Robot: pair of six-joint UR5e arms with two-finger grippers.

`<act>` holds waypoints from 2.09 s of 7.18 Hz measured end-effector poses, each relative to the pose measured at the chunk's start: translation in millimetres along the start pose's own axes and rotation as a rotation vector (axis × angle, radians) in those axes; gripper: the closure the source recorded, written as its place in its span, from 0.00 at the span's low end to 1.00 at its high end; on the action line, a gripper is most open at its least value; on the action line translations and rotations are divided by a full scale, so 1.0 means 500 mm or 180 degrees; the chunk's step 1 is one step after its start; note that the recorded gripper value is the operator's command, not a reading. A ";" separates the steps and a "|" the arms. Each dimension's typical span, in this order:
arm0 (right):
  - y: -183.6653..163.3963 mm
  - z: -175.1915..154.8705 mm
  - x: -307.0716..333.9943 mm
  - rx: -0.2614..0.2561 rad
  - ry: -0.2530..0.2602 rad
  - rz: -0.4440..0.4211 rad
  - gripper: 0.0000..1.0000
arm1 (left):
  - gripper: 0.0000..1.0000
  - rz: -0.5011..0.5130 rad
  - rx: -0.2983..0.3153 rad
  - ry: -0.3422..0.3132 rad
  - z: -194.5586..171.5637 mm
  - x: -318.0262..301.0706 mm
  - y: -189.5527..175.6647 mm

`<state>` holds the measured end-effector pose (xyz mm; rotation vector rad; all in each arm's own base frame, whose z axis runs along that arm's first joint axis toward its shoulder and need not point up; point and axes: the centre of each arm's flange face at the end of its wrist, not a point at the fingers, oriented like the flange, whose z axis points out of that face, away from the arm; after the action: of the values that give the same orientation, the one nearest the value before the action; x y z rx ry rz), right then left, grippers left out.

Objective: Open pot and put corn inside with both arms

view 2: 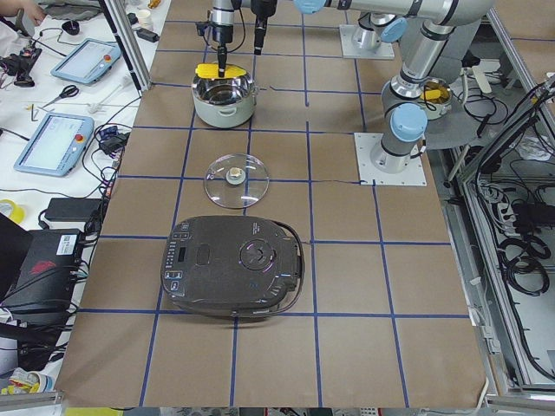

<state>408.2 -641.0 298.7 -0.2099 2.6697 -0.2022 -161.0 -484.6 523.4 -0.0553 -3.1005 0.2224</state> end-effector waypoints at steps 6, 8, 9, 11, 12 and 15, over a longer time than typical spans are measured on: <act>0.051 -0.161 0.005 -0.0344 0.0519 0.0197 0.00 | 0.00 0.0000 -0.0005 0.0004 0.001 0.002 0.002; 0.067 -0.294 0.088 -0.0403 0.1175 0.0101 0.00 | 0.00 0.0001 -0.0005 0.0014 0.001 0.003 0.002; 0.076 -0.378 0.151 -0.0459 0.1352 0.0065 0.00 | 0.00 -0.0001 -0.0004 0.0019 0.001 0.003 0.002; 0.103 -0.541 0.267 -0.0393 0.1586 0.0268 0.00 | 0.00 -0.0004 -0.0012 0.0020 0.003 0.002 0.002; 0.122 -0.598 0.297 -0.0353 0.1733 0.0356 0.00 | 0.00 -0.0003 -0.0015 0.0014 0.003 0.001 0.002; 0.172 -0.689 0.295 -0.0258 0.1870 0.0427 0.00 | 0.00 -0.0008 -0.0035 0.0014 0.011 0.001 0.006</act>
<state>112.9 -546.6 526.2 0.0117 3.2646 -0.1260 -161.3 -482.2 517.6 -0.0520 -3.0973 0.2048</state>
